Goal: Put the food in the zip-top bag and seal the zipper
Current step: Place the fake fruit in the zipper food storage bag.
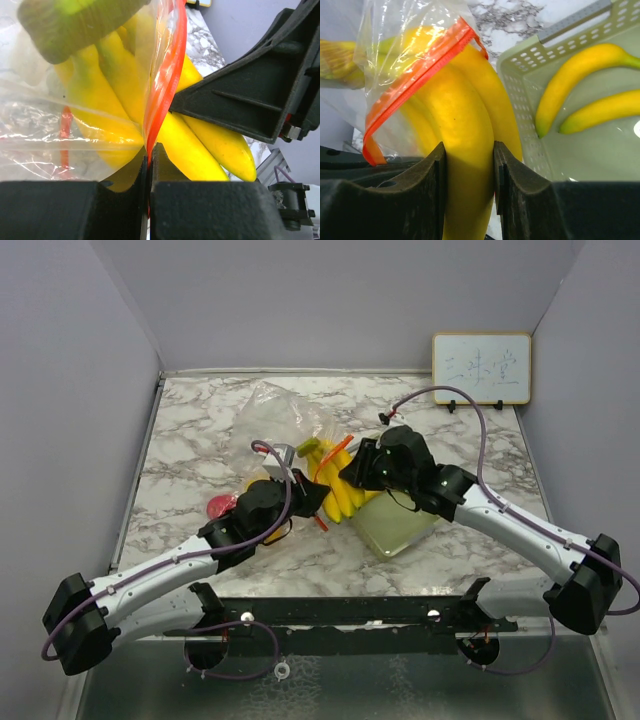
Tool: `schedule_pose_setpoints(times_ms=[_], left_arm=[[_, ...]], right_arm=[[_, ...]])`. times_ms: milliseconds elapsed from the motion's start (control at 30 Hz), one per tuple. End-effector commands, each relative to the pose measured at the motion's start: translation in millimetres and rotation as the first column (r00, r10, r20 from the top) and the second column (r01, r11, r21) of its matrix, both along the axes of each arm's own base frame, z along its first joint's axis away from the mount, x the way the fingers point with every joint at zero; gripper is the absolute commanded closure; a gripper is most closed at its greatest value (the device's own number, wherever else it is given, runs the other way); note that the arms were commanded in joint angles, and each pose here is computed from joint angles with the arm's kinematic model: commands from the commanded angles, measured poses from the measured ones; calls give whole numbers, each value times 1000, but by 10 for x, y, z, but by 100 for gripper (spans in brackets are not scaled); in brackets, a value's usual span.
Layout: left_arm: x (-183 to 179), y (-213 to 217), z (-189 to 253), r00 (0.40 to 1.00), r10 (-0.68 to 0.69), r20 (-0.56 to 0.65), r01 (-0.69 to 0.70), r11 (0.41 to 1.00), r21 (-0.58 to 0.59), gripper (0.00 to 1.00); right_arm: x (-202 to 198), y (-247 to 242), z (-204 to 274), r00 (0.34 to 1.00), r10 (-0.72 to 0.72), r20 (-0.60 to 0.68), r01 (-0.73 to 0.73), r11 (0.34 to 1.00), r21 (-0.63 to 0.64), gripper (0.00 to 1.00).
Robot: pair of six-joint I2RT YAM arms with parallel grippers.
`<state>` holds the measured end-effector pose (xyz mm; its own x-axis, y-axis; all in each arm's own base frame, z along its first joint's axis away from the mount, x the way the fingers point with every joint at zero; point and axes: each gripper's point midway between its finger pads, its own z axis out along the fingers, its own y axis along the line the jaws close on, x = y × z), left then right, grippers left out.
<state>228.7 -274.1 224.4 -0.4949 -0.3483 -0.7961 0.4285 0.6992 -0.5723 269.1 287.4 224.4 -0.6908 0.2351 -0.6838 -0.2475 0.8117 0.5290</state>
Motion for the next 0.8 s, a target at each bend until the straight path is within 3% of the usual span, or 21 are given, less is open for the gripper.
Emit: schedule_pose_setpoints(times_ms=[0, 200, 467, 667, 767], left_arm=[[23, 10, -281, 997, 38, -66, -39, 999, -7, 100], [-192, -276, -264, 984, -177, -34, 176, 984, -19, 100], [-604, -402, 38, 898, -428, 103, 434, 900, -35, 97], [-735, -333, 191, 861, -475, 181, 484, 875, -9, 50], [-779, -277, 309, 853, -468, 230, 487, 873, -27, 4]], right_arm=[[-10, -41, -44, 1000, 13, 20, -12, 999, -49, 93], [-14, 175, 12, 996, 74, 53, -77, 995, 57, 94], [33, 246, 407, 962, 91, 258, -137, 976, 168, 94], [-35, 140, 630, 925, 54, 377, -154, 958, 242, 95], [-55, 97, 737, 907, 33, 420, -160, 949, 271, 95]])
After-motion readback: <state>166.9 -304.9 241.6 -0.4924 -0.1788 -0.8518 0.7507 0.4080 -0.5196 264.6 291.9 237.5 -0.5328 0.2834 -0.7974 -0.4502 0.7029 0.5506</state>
